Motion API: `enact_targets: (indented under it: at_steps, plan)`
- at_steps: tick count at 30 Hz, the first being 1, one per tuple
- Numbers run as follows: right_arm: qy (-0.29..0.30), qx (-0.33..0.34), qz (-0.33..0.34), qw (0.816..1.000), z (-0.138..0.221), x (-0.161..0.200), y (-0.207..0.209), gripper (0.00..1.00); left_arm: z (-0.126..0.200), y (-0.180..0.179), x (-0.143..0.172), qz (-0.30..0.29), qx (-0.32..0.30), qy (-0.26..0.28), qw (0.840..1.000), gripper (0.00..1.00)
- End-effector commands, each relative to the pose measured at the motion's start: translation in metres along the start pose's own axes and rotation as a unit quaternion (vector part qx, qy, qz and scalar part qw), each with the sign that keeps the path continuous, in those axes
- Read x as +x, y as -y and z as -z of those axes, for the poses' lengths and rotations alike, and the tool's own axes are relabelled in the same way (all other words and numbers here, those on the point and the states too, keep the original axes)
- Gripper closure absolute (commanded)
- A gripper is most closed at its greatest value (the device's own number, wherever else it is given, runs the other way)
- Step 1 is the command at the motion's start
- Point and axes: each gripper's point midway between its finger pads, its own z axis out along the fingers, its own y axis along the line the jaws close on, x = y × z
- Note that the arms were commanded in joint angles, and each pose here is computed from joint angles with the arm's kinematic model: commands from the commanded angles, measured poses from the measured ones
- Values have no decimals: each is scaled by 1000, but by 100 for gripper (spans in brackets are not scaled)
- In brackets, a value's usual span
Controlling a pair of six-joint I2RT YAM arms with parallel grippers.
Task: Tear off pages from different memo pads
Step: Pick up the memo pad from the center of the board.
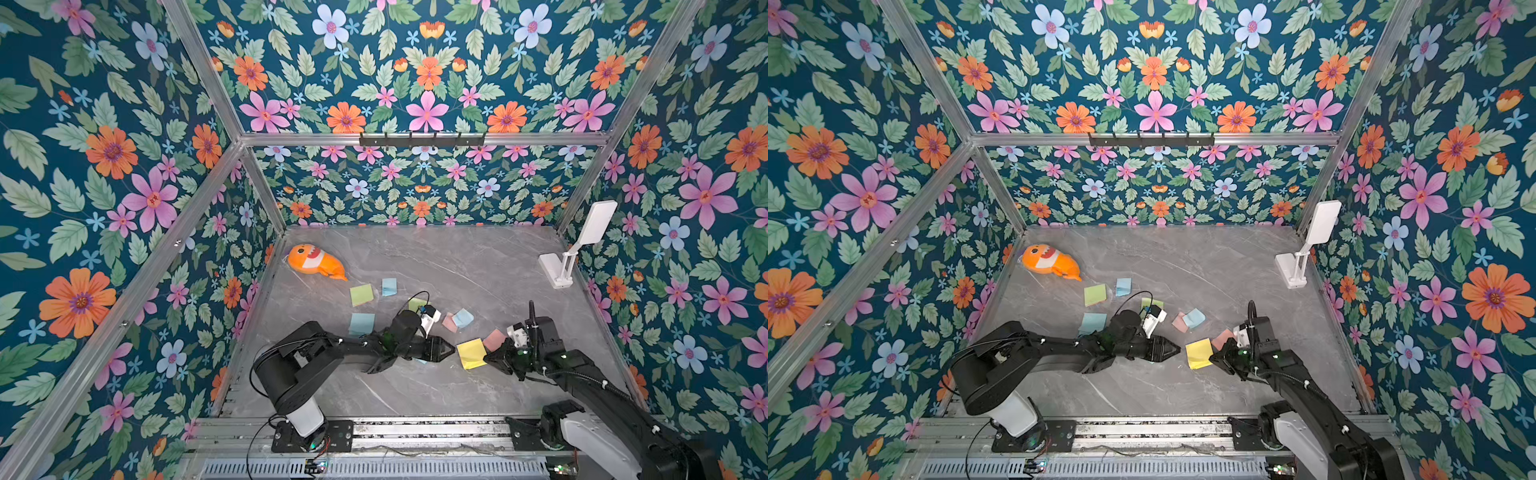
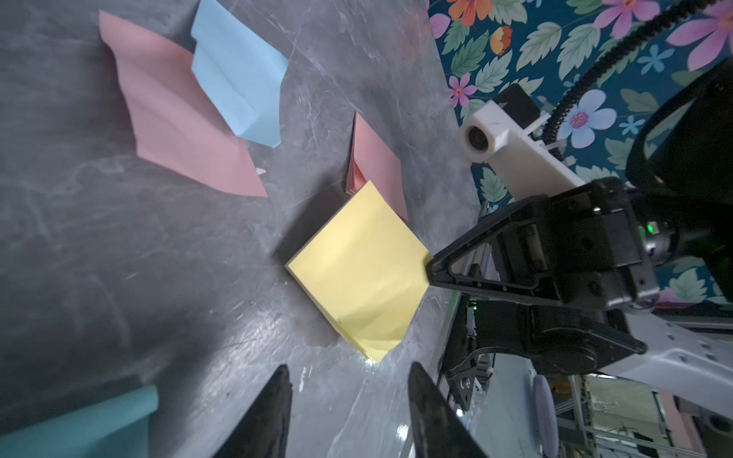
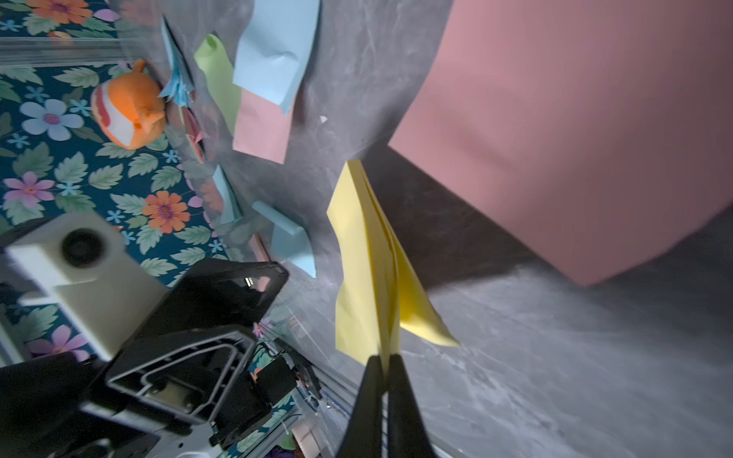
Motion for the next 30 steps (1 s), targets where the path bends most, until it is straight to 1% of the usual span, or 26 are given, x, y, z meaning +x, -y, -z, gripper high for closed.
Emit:
enact_targets:
  at_steps: [1, 3, 6, 8, 12, 15, 17, 18, 20, 21, 25, 30]
  plan:
    - [7, -53, -20, 998, 4, -2, -28, 100, 9, 34, -31, 24, 92, 70, 993, 46]
    - [9, -69, -14, 997, 9, -1, -40, 100, 13, 40, -38, 43, 124, 91, 987, 40]
    - [-4, -85, -7, 996, 11, 5, -55, 100, 20, 45, -47, 56, 154, 112, 980, 30]
    - [-10, -100, -7, 995, 11, 8, -66, 100, 20, 43, -49, 57, 151, 114, 980, 29]
    - [-21, -125, -6, 992, 10, 12, -83, 100, 21, 44, -51, 52, 152, 116, 980, 34]
    - [-28, -126, -3, 992, 9, 15, -87, 100, 25, 42, -55, 55, 155, 122, 979, 46]
    - [-31, -126, -3, 991, 8, 16, -88, 100, 27, 40, -58, 58, 156, 125, 978, 55]
    - [-32, -128, -4, 991, 8, 16, -89, 100, 27, 39, -58, 58, 156, 125, 978, 58]
    - [-34, -132, -2, 991, 9, 16, -91, 100, 27, 37, -60, 60, 154, 123, 979, 60]
    - [-35, -132, -2, 991, 9, 17, -91, 100, 27, 35, -60, 61, 151, 123, 979, 58]
    - [-34, -142, 4, 989, 12, 17, -97, 100, 27, 24, -59, 67, 133, 119, 982, 46]
    - [-34, -156, 10, 987, 17, 18, -106, 100, 27, 14, -57, 70, 115, 117, 984, 41]
